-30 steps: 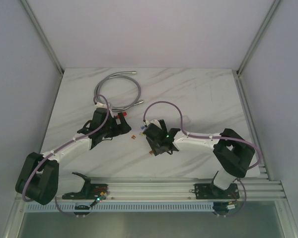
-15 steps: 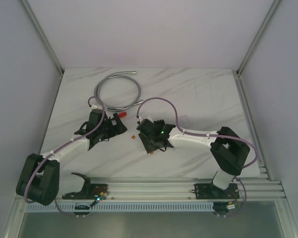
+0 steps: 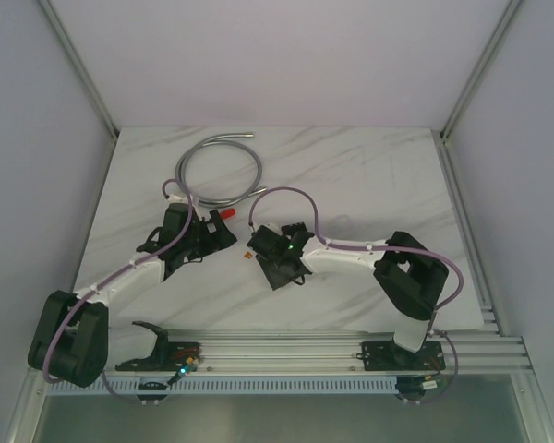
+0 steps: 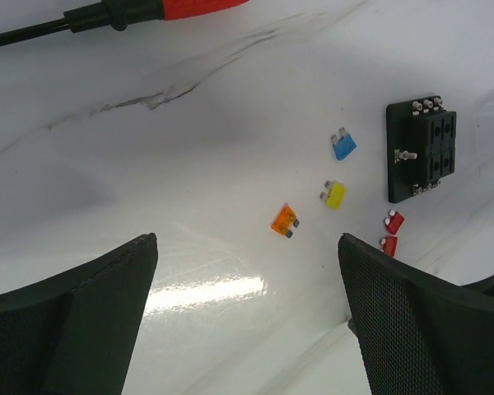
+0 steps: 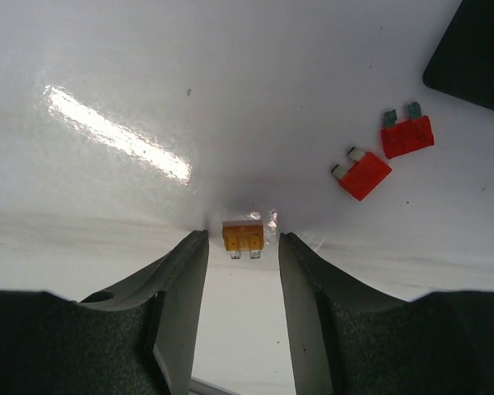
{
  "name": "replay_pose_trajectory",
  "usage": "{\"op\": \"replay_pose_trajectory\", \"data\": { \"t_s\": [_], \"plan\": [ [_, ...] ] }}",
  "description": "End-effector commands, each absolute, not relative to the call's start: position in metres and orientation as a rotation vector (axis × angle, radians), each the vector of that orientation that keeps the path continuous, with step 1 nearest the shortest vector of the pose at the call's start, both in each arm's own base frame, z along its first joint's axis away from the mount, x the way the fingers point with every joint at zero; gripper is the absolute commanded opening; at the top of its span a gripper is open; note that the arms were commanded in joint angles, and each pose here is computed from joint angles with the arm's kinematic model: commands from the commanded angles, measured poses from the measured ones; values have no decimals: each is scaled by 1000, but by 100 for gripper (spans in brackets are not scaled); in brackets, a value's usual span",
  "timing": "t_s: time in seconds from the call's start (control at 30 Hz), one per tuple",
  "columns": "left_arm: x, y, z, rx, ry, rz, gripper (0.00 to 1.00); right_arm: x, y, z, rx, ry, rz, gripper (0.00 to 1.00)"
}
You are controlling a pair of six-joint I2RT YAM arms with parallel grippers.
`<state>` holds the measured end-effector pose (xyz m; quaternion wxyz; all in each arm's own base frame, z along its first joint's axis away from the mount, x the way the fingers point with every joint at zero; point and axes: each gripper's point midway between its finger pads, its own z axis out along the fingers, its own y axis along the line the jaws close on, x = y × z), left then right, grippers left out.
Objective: Snap on the fuse box
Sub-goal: Pick up the fuse from the center of the board.
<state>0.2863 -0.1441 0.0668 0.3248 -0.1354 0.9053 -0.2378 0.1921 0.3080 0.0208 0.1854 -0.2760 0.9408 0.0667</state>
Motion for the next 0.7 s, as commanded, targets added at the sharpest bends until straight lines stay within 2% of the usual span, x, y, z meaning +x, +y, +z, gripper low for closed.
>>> {"op": "replay_pose_trajectory", "data": {
  "t_s": [0.0,0.27,0.67],
  "plan": [
    [286,-146,73,-351,2358,-656,100,194,312,25,-766,2654,169,46],
    [286,-147,73,-343,2361,-664,100,191,313,16,-793,2676,169,45],
    [285,-150,74,-337,2363,-687,100,187,314,12,-796,2694,186,36]
  ]
}}
